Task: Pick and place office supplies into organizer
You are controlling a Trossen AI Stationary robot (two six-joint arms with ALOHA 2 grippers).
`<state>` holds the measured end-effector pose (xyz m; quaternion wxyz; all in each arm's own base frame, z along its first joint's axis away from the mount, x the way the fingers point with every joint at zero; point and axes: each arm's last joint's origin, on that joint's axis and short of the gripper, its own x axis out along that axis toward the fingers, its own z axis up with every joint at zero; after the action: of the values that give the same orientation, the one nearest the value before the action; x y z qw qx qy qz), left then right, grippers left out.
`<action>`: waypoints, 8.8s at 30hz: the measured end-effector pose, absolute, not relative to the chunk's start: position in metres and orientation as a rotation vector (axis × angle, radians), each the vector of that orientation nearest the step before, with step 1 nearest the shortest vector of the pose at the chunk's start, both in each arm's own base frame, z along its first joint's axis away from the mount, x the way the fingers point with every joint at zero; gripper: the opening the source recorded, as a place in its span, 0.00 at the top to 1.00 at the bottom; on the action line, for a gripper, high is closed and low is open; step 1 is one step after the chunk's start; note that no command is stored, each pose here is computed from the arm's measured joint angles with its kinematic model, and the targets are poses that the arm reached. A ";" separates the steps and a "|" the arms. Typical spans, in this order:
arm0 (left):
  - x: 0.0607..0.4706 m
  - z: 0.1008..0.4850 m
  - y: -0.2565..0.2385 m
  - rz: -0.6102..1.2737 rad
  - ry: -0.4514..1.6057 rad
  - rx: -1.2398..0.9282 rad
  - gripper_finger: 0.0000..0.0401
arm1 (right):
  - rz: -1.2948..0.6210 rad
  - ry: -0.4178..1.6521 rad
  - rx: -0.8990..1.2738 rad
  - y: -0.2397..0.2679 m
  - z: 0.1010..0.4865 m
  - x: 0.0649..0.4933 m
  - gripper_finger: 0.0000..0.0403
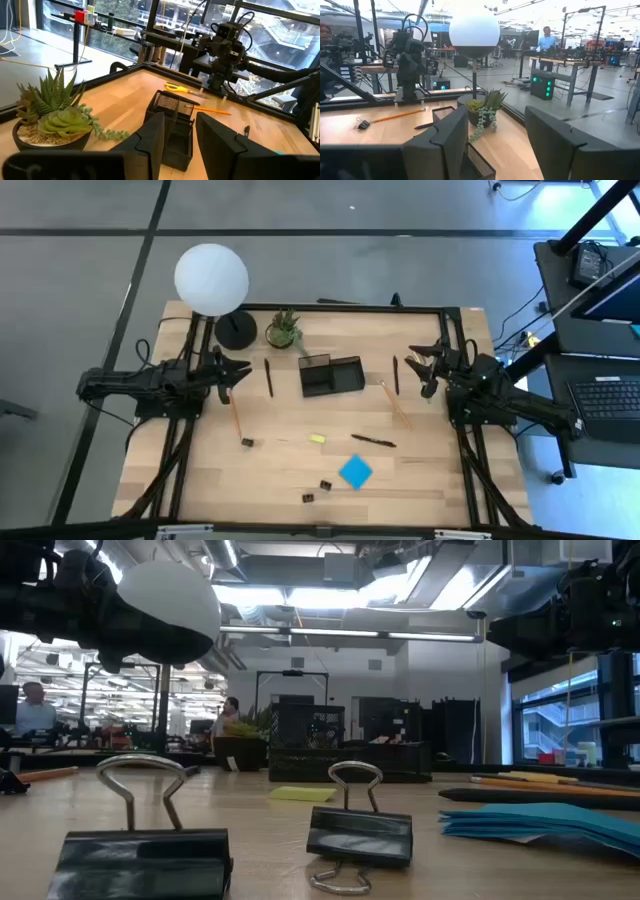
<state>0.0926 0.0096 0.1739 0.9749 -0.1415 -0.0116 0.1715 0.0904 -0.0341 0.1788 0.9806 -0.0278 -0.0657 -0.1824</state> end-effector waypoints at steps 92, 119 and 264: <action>0.093 0.174 0.010 0.346 -0.023 -0.285 0.73 | -0.367 -0.132 -0.056 -0.034 0.179 0.090 0.50; 0.093 0.174 0.010 0.346 -0.023 -0.285 0.73 | -0.367 -0.132 -0.056 -0.034 0.179 0.090 0.50; 0.183 0.153 -0.163 0.145 1.380 0.146 0.72 | -0.366 -0.163 -0.038 -0.034 0.181 0.090 0.50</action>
<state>0.1830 -0.1626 0.1525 0.7663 0.0671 0.6355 0.0667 0.0900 -0.0340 0.1814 0.9798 -0.0190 -0.0810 -0.1816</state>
